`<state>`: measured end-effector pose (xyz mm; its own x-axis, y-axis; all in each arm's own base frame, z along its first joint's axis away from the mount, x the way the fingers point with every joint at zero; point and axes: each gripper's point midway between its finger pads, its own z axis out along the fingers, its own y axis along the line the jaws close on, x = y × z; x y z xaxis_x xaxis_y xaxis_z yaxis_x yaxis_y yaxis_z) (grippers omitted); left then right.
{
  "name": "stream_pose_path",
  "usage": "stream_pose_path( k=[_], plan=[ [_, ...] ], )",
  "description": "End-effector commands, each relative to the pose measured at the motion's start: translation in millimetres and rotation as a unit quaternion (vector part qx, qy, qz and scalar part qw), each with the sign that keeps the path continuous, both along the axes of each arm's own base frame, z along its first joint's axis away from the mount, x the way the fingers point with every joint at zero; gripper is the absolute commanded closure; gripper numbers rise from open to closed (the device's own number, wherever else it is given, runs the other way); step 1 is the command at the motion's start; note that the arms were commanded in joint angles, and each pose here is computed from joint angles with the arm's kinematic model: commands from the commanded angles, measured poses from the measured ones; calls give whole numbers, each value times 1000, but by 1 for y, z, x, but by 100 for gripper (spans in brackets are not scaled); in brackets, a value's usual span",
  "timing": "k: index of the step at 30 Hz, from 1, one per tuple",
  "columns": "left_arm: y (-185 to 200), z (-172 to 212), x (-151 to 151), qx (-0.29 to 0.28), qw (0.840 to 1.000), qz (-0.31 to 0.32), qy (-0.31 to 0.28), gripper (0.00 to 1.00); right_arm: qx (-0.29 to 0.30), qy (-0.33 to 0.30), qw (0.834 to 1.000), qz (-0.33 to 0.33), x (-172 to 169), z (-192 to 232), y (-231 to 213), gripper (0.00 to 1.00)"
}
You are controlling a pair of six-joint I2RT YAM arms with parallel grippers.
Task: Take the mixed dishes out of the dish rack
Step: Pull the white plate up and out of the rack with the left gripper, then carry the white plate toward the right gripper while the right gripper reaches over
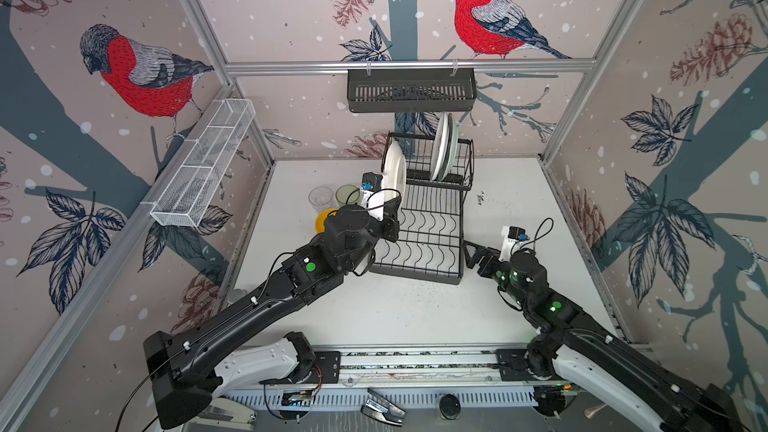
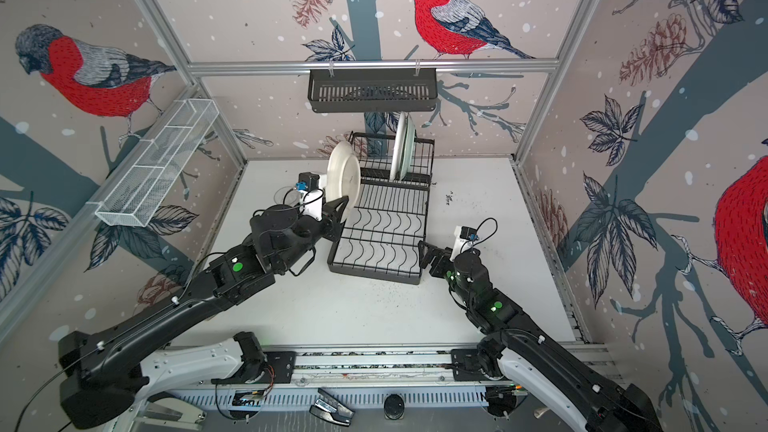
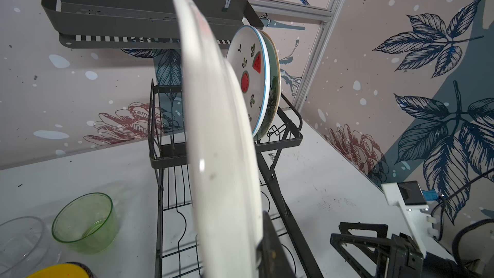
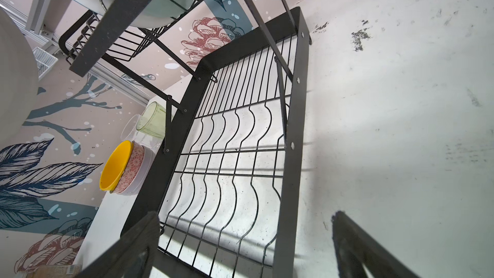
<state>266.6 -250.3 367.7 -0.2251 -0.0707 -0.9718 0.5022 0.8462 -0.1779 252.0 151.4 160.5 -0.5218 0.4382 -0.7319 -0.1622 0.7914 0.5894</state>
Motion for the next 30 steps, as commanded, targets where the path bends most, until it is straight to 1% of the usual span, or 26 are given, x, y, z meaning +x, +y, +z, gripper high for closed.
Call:
stream_pose_path(
  k=[1, 9, 16, 20, 24, 30],
  plan=[
    [3, 17, -1, -25, 999, 7, -26, 100, 6, -3, 1000, 6, 0, 6, 3, 0],
    [14, 2, -9, -5, 1000, 9, -17, 100, 21, -6, 999, 31, -2, 15, 12, 1],
    [5, -43, -5, 39, 999, 4, 12, 100, 32, -1, 999, 37, 0, 17, 16, 1],
    [11, -67, 0, 64, 997, 29, 17, 100, 31, 1, 999, 41, 0, 18, 18, 1],
    [10, -81, 0, 77, 996, 29, 21, 100, 35, 2, 999, 39, 0, 19, 18, 1],
    [4, -101, 2, 97, 995, 24, 30, 100, 57, -2, 997, 51, 0, 27, 23, 1]
  ],
)
